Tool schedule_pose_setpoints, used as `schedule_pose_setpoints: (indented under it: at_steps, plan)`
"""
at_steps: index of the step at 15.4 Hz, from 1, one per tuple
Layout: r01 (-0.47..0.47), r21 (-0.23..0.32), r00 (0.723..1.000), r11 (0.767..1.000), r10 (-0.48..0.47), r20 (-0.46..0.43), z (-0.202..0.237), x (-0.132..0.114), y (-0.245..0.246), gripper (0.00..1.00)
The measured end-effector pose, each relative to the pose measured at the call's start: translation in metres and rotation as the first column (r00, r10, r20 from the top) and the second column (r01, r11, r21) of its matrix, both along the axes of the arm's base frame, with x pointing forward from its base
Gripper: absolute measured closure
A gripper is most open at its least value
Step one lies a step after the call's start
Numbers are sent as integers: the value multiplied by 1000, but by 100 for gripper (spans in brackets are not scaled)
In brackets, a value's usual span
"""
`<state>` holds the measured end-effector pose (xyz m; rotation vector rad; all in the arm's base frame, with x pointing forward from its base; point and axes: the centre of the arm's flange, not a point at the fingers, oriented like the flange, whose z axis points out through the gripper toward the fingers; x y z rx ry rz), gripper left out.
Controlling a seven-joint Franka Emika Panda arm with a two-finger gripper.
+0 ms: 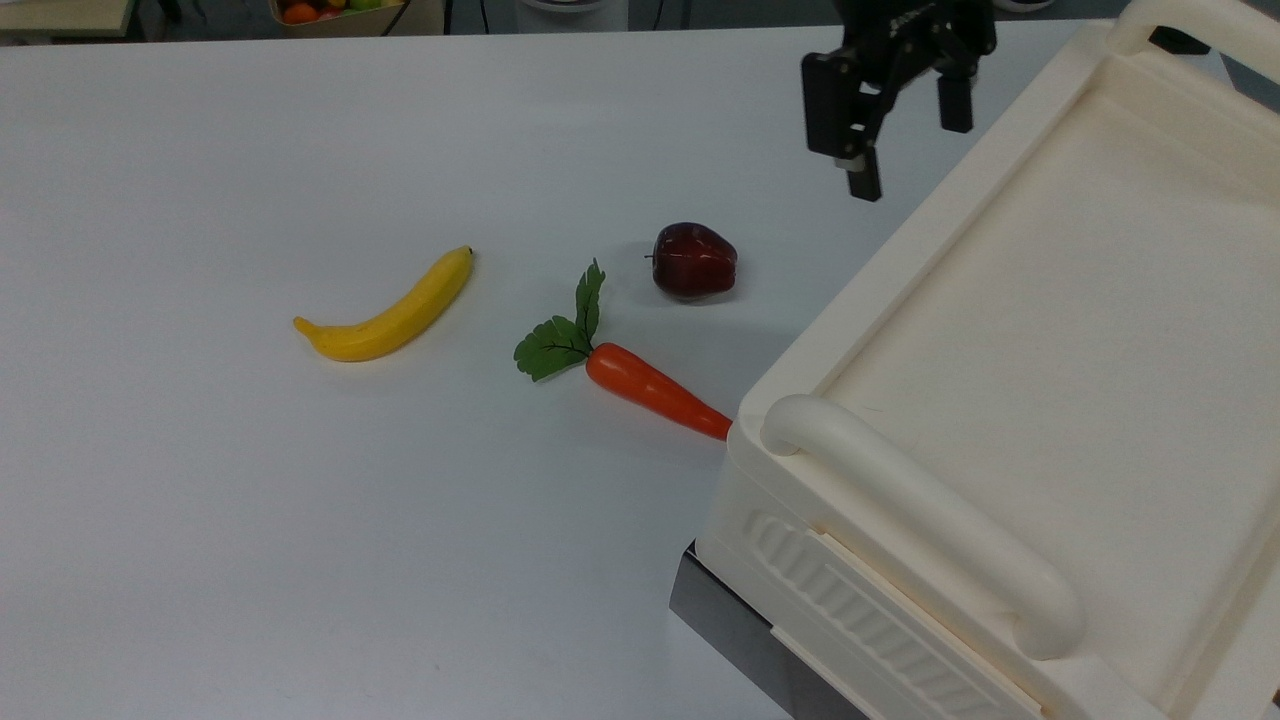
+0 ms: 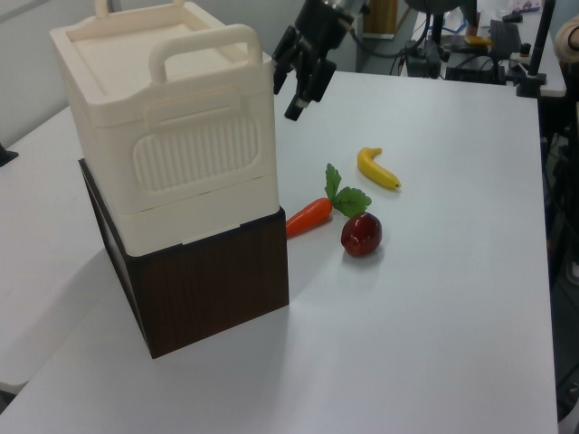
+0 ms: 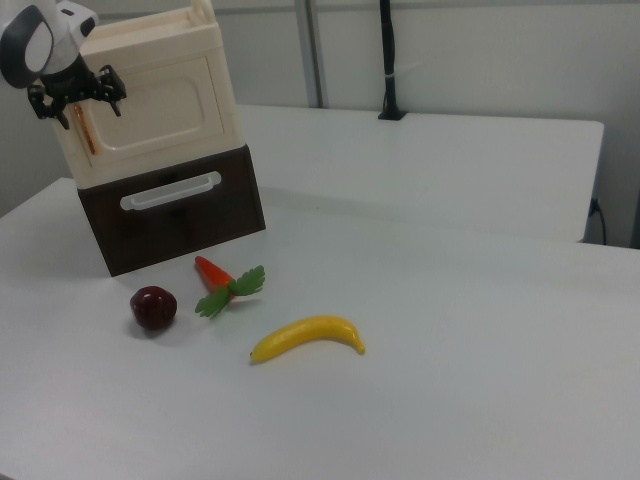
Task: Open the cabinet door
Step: 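Move the gripper toward the cabinet door's free edge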
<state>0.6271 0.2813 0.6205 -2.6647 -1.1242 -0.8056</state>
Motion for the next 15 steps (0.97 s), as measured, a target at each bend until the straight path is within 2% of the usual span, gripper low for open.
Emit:
schedule_pose_setpoints:
  at_steps: [4,6,7,9,11,13,14,15]
  plan:
    - [-5,40,1000,999,5,23,1,1,9,3]
    - [-2,44,1000,999,1,22,1,1,9,19]
    - [-2,44,1000,999,1,21,1,1,9,19]
    - [-3,44,1000,999,2,21,1,1,10,33]
    - [-3,44,1000,999,2,20,0,1,10,38]
    - [-4,44,1000,999,3,20,1,1,11,58]
    - [-7,44,1000,999,6,20,1,0,12,63]
    - [-7,44,1000,999,6,19,1,0,12,63]
